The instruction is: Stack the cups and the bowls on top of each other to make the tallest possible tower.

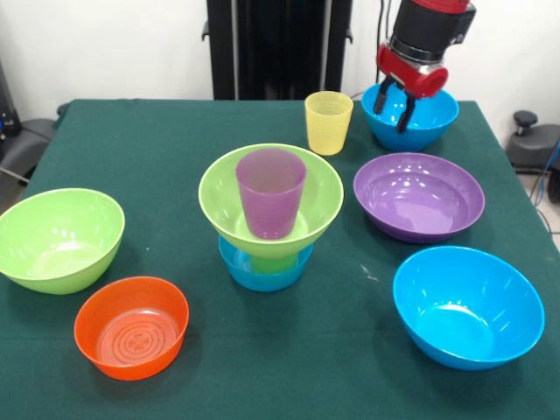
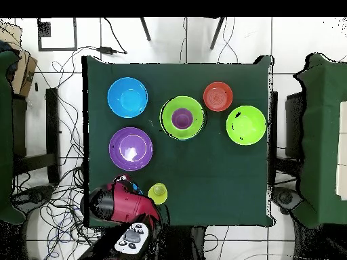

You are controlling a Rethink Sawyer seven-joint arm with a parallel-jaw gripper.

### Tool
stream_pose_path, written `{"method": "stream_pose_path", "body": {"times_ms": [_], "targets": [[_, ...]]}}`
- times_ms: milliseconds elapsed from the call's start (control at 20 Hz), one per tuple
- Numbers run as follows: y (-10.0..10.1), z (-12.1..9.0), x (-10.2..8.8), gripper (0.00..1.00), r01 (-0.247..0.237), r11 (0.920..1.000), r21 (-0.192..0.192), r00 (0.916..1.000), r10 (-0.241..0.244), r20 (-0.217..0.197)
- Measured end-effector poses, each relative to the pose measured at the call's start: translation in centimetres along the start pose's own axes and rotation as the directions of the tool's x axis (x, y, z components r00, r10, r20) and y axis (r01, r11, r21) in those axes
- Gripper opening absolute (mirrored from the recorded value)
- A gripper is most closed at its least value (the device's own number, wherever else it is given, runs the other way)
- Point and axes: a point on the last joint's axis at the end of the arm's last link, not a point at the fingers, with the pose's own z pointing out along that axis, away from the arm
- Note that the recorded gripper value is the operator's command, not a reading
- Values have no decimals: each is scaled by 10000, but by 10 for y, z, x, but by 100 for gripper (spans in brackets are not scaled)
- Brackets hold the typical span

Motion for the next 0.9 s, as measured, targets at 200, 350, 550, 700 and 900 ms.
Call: {"method": "stream_pose_path", "body": {"times_ms": [200,350,550,700,900], "targets": [[5,-2,3,100,-359,9994,-26,9994,359,22],[10,1,11,100,-921,9957,-40,9957,921,30],[13,12,9,100,-1769,9841,-148,9839,1772,216],[13,20,6,100,-2253,9740,-227,9734,2260,386],[11,35,2,100,-3008,9532,-290,9510,3021,658]]}}
